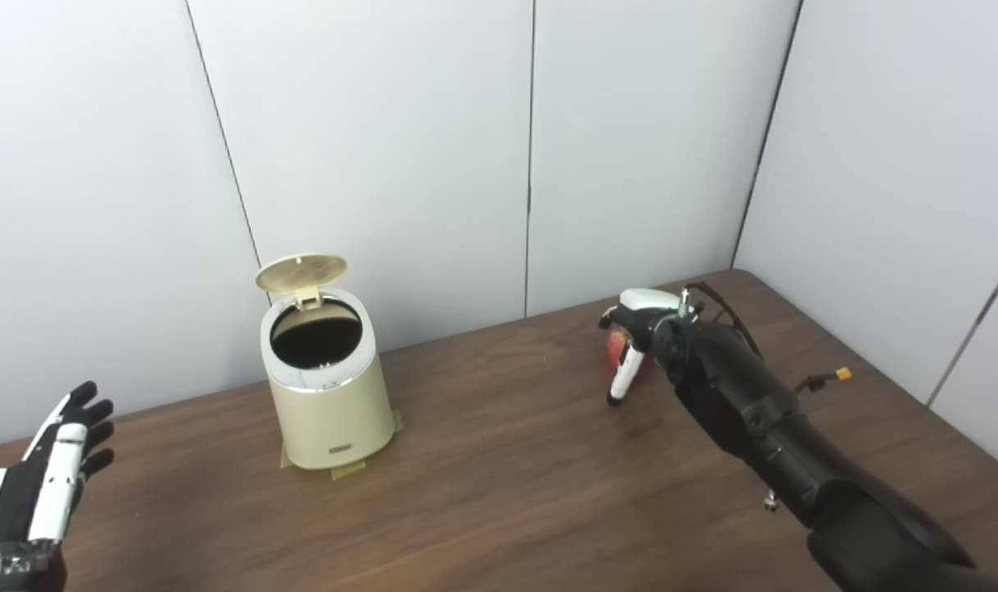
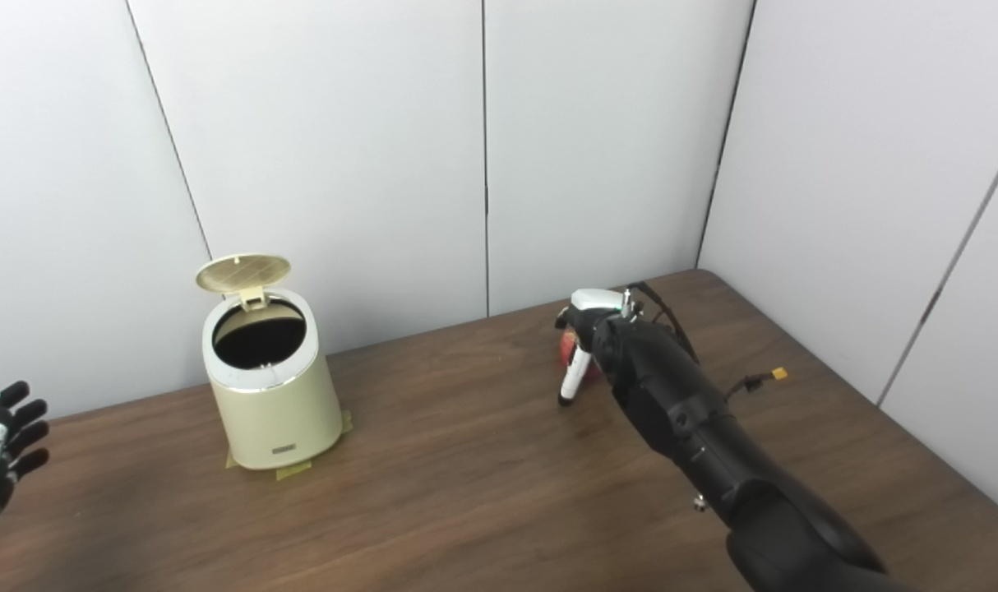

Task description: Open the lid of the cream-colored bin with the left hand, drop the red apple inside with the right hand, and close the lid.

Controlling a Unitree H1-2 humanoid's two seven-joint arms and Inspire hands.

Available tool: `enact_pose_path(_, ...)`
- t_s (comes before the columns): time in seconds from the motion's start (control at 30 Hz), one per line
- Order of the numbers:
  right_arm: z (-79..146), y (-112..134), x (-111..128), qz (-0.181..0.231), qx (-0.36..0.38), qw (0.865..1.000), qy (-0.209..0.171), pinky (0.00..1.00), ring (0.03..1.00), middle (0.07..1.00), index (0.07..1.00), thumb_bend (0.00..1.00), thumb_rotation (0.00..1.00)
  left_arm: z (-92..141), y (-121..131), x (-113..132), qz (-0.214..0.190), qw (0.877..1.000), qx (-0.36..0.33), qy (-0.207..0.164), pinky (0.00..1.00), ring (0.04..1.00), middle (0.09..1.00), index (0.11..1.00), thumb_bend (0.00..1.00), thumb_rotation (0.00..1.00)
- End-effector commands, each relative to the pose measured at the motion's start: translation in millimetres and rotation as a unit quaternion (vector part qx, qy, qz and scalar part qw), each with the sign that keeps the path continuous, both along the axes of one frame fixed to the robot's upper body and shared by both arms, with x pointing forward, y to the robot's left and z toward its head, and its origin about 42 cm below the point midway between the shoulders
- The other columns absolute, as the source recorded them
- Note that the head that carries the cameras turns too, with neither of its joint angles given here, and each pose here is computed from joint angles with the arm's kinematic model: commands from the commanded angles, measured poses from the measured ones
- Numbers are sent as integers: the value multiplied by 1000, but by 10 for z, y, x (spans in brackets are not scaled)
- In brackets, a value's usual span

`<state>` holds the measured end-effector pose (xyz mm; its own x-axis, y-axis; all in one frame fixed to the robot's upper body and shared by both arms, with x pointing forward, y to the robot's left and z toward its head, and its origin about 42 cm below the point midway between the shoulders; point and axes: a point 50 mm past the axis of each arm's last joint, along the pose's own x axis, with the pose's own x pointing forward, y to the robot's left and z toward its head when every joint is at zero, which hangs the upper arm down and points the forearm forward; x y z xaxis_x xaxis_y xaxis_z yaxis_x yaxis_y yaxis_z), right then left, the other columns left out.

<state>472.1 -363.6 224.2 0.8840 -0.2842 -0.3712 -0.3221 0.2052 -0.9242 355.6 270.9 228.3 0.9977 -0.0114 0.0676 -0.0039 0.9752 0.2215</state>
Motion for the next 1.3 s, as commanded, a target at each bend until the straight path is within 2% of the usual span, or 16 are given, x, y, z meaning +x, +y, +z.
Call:
enact_pose_path(0.0, 342, -31, 85, 2, -26, 999, -39, 709, 865, 904, 851, 841, 116, 258, -13, 65, -11, 999, 11, -46, 909, 931, 934, 958, 260, 995)
enact_pose_path(0.13, 317, -32, 49, 5, -41, 997, -65, 697, 846, 877, 797, 830, 59, 272, -23, 70, -15, 999, 10, -49, 910, 931, 936, 958, 254, 995)
enact_pose_path(0.17, 309, -44, 38, 5, -41, 996, -78, 580, 693, 755, 761, 826, 24, 283, -26, 69, -15, 999, 10, -50, 905, 931, 938, 961, 252, 998)
enact_pose_path(0.2, 303, -53, 32, 5, -42, 995, -87, 521, 619, 692, 743, 820, 12, 290, -28, 68, -15, 999, 9, -50, 905, 932, 939, 963, 251, 999)
enact_pose_path(0.3, 281, -97, 24, -1, -52, 992, -112, 465, 548, 627, 709, 784, 1, 305, -24, 57, -15, 998, 9, -52, 913, 938, 945, 966, 242, 1000)
enact_pose_path(0.33, 271, -117, 22, -2, -57, 991, -121, 465, 536, 560, 685, 677, 0, 307, -22, 56, -16, 998, 10, -53, 912, 936, 943, 962, 239, 1000)
enact_pose_path(0.37, 265, -129, 21, -1, -60, 990, -127, 464, 468, 544, 654, 589, 0, 308, -20, 57, -16, 998, 11, -53, 908, 935, 941, 959, 237, 1000)
enact_pose_path(0.4, 257, -149, 22, 1, -63, 989, -134, 464, 445, 539, 643, 560, 0, 310, -19, 59, -15, 998, 11, -52, 906, 934, 941, 958, 236, 1000)
enact_pose_path(0.43, 248, -169, 21, 3, -62, 988, -142, 464, 426, 524, 586, 538, 0, 311, -17, 61, -15, 998, 12, -52, 905, 934, 940, 957, 237, 1000)
enact_pose_path(0.5, 229, -204, 18, 5, -64, 985, -158, 485, 446, 524, 488, 522, 0, 313, -19, 66, -15, 999, 12, -51, 906, 932, 938, 953, 238, 1000)
enact_pose_path(0.57, 214, -216, 16, 7, -66, 983, -171, 498, 464, 526, 457, 519, 0, 317, -26, 70, -15, 998, 12, -52, 911, 930, 936, 952, 235, 1000)
enact_pose_path(0.73, 216, -187, 25, 6, -69, 981, -182, 457, 421, 522, 464, 519, 0, 323, -25, 82, -18, 998, 13, -52, 913, 934, 940, 955, 244, 1000)
enact_pose_path(0.97, 208, -183, 25, 3, -62, 980, -191, 474, 420, 523, 467, 519, 0, 344, -20, 85, -20, 998, 11, -55, 913, 935, 939, 952, 251, 992)
enact_pose_path(1.07, 217, -167, 0, 8, -49, 976, -211, 474, 408, 522, 478, 518, 0, 363, -35, 72, -21, 998, 8, -54, 906, 930, 933, 942, 250, 990)
enact_pose_path(1.17, 329, -6, -53, 45, -29, 962, -266, 464, 404, 537, 481, 515, 0, 373, -58, 58, -24, 998, 6, -54, 921, 932, 934, 942, 243, 998)
enact_pose_path(1.27, 490, 228, -82, 75, -10, 952, -296, 449, 402, 536, 488, 515, 0, 363, -85, 52, -24, 998, 3, -54, 941, 943, 943, 953, 240, 1000)
